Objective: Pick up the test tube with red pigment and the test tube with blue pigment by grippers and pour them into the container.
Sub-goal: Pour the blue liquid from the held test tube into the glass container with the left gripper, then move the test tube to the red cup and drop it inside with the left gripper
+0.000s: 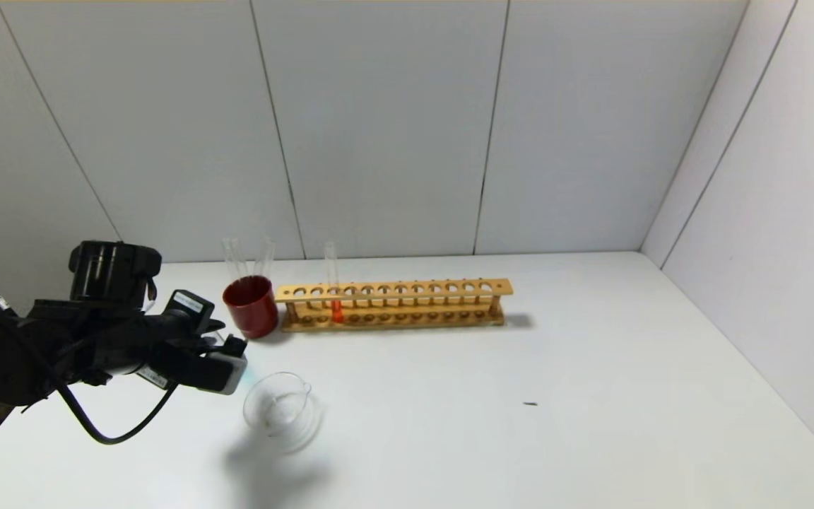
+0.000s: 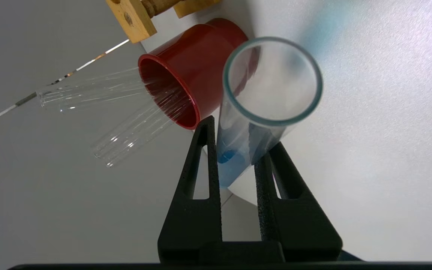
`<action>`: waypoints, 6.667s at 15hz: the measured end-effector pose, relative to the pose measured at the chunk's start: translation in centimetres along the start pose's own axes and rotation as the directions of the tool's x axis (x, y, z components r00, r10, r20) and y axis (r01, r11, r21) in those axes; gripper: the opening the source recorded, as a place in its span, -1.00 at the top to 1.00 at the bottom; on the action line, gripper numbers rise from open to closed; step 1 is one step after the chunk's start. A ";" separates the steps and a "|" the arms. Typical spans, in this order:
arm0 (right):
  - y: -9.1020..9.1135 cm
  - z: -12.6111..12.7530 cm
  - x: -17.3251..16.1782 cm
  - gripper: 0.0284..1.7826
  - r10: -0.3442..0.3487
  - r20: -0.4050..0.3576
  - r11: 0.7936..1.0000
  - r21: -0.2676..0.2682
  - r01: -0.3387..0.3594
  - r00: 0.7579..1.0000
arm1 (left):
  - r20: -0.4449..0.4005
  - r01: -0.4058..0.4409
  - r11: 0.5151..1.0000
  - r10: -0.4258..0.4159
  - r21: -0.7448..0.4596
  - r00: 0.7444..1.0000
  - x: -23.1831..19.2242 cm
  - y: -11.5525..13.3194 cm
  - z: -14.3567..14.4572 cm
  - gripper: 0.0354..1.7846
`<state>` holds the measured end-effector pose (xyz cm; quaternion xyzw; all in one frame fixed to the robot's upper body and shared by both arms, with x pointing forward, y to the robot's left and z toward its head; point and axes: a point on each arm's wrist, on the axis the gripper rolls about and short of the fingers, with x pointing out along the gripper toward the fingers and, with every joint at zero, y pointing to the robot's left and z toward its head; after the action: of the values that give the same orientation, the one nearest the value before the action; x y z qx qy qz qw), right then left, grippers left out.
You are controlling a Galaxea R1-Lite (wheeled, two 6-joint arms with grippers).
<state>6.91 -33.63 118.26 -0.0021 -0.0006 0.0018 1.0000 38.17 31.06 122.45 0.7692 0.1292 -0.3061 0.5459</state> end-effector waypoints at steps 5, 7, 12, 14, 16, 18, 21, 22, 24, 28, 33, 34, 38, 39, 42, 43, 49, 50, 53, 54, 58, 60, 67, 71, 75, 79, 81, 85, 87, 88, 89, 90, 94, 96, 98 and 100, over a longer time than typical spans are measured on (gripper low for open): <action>0.0 0.0 0.0 -0.96 0.000 0.000 1.000 0.000 0.000 1.000 | -0.003 0.006 0.999 -0.006 0.041 1.000 1.2 0.7 0.7 0.68; 0.0 0.0 0.0 -0.96 0.000 0.000 1.000 0.000 0.000 1.000 | -0.029 -0.007 0.998 0.009 0.055 1.000 1.7 1.2 1.1 0.68; 0.0 0.0 0.0 -0.96 0.000 0.000 1.000 0.000 0.000 1.000 | -0.026 -0.008 0.988 0.012 0.157 1.000 2.4 1.2 1.3 0.68; 0.0 0.0 0.0 -0.96 0.000 0.000 1.000 0.000 0.000 1.000 | -0.024 -0.004 0.986 0.008 0.166 1.000 2.6 1.1 1.3 0.68; 0.0 0.0 0.0 -0.96 0.000 0.000 1.000 0.000 0.000 1.000 | -0.018 0.002 0.982 0.001 0.189 1.000 2.8 1.0 1.4 0.68; 0.0 0.0 0.0 -0.96 0.000 0.000 1.000 0.000 0.000 1.000 | -0.013 0.006 0.980 -0.004 0.197 1.000 3.0 0.9 1.4 0.68; 0.0 0.0 0.0 -0.96 0.000 0.000 1.000 0.000 0.000 1.000 | -0.007 -0.015 0.963 0.017 0.271 1.000 3.2 1.1 1.4 0.68; 0.0 0.0 0.0 -0.96 0.000 0.000 1.000 0.000 0.000 1.000 | -0.014 -0.034 0.951 0.041 0.308 0.999 3.2 1.4 1.3 0.68; 0.0 0.0 0.0 -0.96 0.000 0.000 1.000 0.000 0.000 1.000 | -0.020 -0.049 0.943 0.059 0.328 0.998 3.2 1.6 1.2 0.68; 0.0 0.0 0.0 -0.96 0.000 0.000 1.000 0.000 0.000 1.000 | -0.017 -0.044 0.939 0.053 0.341 0.998 3.1 1.4 1.3 0.68; 0.0 0.0 0.0 -0.96 0.000 0.000 1.000 0.000 0.000 1.000 | -0.002 -0.057 0.917 0.063 0.394 0.998 3.0 1.7 2.0 0.68; 0.0 0.0 0.0 -0.96 0.000 0.000 1.000 0.000 0.000 1.000 | 0.005 -0.061 0.915 0.064 0.399 0.998 3.0 1.7 2.2 0.68; 0.0 0.0 0.0 -0.96 0.000 0.000 1.000 0.000 0.000 1.000 | 0.020 -0.069 0.909 0.066 0.411 0.998 3.0 1.8 2.9 0.68; 0.0 0.0 0.0 -0.96 0.000 0.000 1.000 0.000 0.000 1.000 | 0.020 -0.068 0.909 0.066 0.412 0.998 3.0 1.8 2.9 0.68; 0.0 0.0 0.0 -0.96 0.000 0.000 1.000 0.000 0.000 1.000 | 0.022 -0.071 0.898 0.068 0.434 0.997 2.9 1.9 3.0 0.68; 0.0 0.0 0.0 -0.96 0.000 0.000 1.000 0.000 0.000 1.000 | 0.025 -0.073 0.889 0.069 0.452 0.997 2.9 1.9 3.1 0.68; 0.0 0.0 0.0 -0.96 0.000 0.000 1.000 0.000 0.000 1.000 | 0.033 -0.101 0.864 0.097 0.493 0.995 2.3 2.3 3.6 0.68; 0.0 0.0 0.0 -0.96 0.000 0.000 1.000 0.000 0.000 1.000 | 0.033 -0.107 0.857 0.104 0.504 0.994 2.2 2.4 3.6 0.68; 0.0 0.0 0.0 -0.96 0.000 0.000 1.000 0.000 0.000 1.000 | 0.027 -0.119 0.840 0.124 0.530 0.992 1.9 2.7 3.6 0.68; 0.0 0.0 0.0 -0.96 0.000 0.000 1.000 0.000 0.000 1.000 | 0.027 -0.121 0.834 0.126 0.538 0.992 1.8 2.7 3.6 0.68; 0.0 0.0 0.0 -0.96 0.000 0.000 1.000 0.000 0.000 1.000 | 0.027 -0.128 0.827 0.136 0.548 0.990 1.2 2.5 3.7 0.68; 0.0 0.0 0.0 -0.96 0.000 0.000 1.000 0.000 0.000 1.000 | 0.026 -0.131 0.824 0.140 0.551 0.990 1.1 2.5 3.7 0.68; 0.0 0.0 0.0 -0.96 0.000 0.000 1.000 0.000 0.000 1.000 | 0.023 -0.143 0.807 0.158 0.572 0.987 0.5 2.8 3.7 0.68; 0.0 0.0 0.0 -0.96 0.000 0.000 1.000 0.000 0.000 1.000 | -0.029 -0.213 0.887 0.246 0.409 0.969 -0.9 4.0 3.2 0.68; 0.0 0.0 0.0 -0.96 0.000 0.000 1.000 0.000 0.000 1.000 | -0.233 -0.425 0.902 0.398 -0.080 0.887 -3.4 6.5 2.0 0.68; 0.0 0.0 0.0 -0.96 0.000 0.000 1.000 0.000 0.000 1.000 | -0.395 -0.576 0.572 0.419 -0.584 0.817 -6.0 9.3 0.9 0.68; 0.0 0.0 0.0 -0.96 0.000 0.000 1.000 0.000 0.000 1.000 | -0.391 -0.533 0.387 0.389 -0.752 0.834 -6.8 9.6 0.7 0.68; 0.0 0.0 0.0 -0.96 0.000 0.000 1.000 0.000 0.000 1.000 | -0.237 -0.268 0.030 0.384 -0.963 0.893 -7.6 9.6 0.8 0.68; 0.0 0.0 0.0 -0.96 0.000 0.000 1.000 0.000 0.000 1.000 | -0.121 -0.087 -0.098 0.432 -0.991 0.894 -7.5 9.7 0.8 0.68; 0.0 0.0 0.0 -0.96 0.000 0.000 1.000 0.000 0.000 1.000 | -0.103 -0.044 -0.144 0.428 -0.989 0.898 -7.1 9.6 0.7 0.68; 0.0 0.0 0.0 -0.96 0.000 0.000 1.000 0.000 0.000 1.000 | -0.107 -0.041 -0.165 0.412 -0.985 0.905 -6.5 9.3 0.4 0.68; 0.0 0.0 0.0 -0.96 0.000 0.000 1.000 0.000 0.000 1.000 | -0.115 -0.047 -0.177 0.398 -0.983 0.910 -5.6 9.0 0.2 0.68; 0.0 0.0 0.0 -0.96 0.000 0.000 1.000 0.000 0.000 1.000 | -0.143 -0.069 -0.197 0.392 -0.978 0.909 -1.8 8.0 -0.8 0.68; 0.0 0.0 0.0 -0.96 0.000 0.000 1.000 0.000 0.000 1.000 | -0.148 -0.072 -0.197 0.407 -0.978 0.901 0.4 7.7 -0.9 0.68; 0.0 0.0 0.0 -0.96 0.000 0.000 1.000 0.000 0.000 1.000 | -0.150 -0.075 -0.196 0.405 -0.978 0.902 2.3 7.3 -1.0 0.68; 0.0 0.0 0.0 -0.96 0.000 0.000 1.000 0.000 0.000 1.000 | -0.148 -0.077 -0.198 0.371 -0.977 0.917 4.0 6.5 -1.1 0.68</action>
<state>6.91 -33.63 118.26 -0.0019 -0.0006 0.0018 1.0000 45.14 29.17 125.13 0.0633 0.1202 -0.0714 0.9882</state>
